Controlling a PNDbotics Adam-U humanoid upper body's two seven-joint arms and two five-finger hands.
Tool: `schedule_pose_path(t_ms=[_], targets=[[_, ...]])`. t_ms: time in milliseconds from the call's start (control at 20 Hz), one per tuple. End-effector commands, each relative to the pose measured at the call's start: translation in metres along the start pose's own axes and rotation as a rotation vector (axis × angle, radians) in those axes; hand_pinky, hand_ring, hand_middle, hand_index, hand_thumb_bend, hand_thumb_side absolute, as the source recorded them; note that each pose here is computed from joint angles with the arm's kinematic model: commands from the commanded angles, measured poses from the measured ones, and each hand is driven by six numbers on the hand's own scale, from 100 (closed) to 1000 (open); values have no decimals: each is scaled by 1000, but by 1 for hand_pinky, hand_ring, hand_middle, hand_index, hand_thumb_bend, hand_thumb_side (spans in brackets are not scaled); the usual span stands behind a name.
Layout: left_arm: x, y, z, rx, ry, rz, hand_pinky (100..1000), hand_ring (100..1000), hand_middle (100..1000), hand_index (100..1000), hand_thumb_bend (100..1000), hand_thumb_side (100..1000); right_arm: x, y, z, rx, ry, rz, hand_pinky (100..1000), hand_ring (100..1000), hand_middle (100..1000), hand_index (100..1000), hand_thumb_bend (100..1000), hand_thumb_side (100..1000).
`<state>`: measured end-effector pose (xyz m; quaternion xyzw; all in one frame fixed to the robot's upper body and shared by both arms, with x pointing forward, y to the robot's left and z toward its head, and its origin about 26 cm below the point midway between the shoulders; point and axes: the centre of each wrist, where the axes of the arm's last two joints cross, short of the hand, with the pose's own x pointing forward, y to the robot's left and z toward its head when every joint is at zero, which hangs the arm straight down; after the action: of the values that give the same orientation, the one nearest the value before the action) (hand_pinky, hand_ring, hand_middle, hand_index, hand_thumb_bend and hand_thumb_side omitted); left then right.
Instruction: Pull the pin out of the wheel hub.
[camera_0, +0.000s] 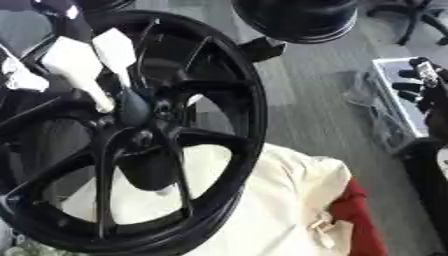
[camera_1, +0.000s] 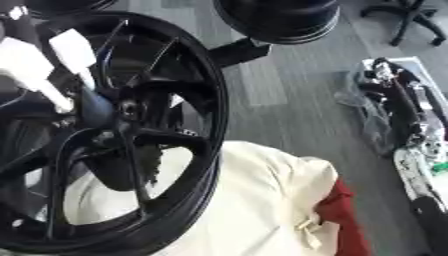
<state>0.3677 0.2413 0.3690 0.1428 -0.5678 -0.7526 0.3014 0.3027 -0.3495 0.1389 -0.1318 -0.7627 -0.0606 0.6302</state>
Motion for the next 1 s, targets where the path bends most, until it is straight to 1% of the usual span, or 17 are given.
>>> schedule_pose_path(t_ms=[50, 350, 700, 850, 1000], targets=[[6, 15, 22, 54, 10, -13, 693, 518, 386, 195, 106, 100, 8, -6, -2, -5, -27, 20, 854, 722, 714, 823, 100, 627], [7, 19, 45, 104, 7, 16, 691, 514, 380, 195, 101, 100, 7, -7, -2, -12, -24, 21, 854, 722, 714, 823, 100, 625], [7, 18, 76, 201, 37, 40, 690, 510, 375, 194, 100, 100, 5, -10, 0, -23, -19, 25, 854, 722, 714, 823, 100, 623], [1, 11, 94, 261, 76, 64, 689, 509, 373, 194, 102, 100, 5, -11, 0, -32, -18, 24, 854, 722, 714, 823, 100, 622], [-8, 2, 113, 327, 137, 90, 689, 508, 369, 194, 102, 100, 4, -13, 1, -43, -16, 22, 854, 722, 714, 823, 100, 621]])
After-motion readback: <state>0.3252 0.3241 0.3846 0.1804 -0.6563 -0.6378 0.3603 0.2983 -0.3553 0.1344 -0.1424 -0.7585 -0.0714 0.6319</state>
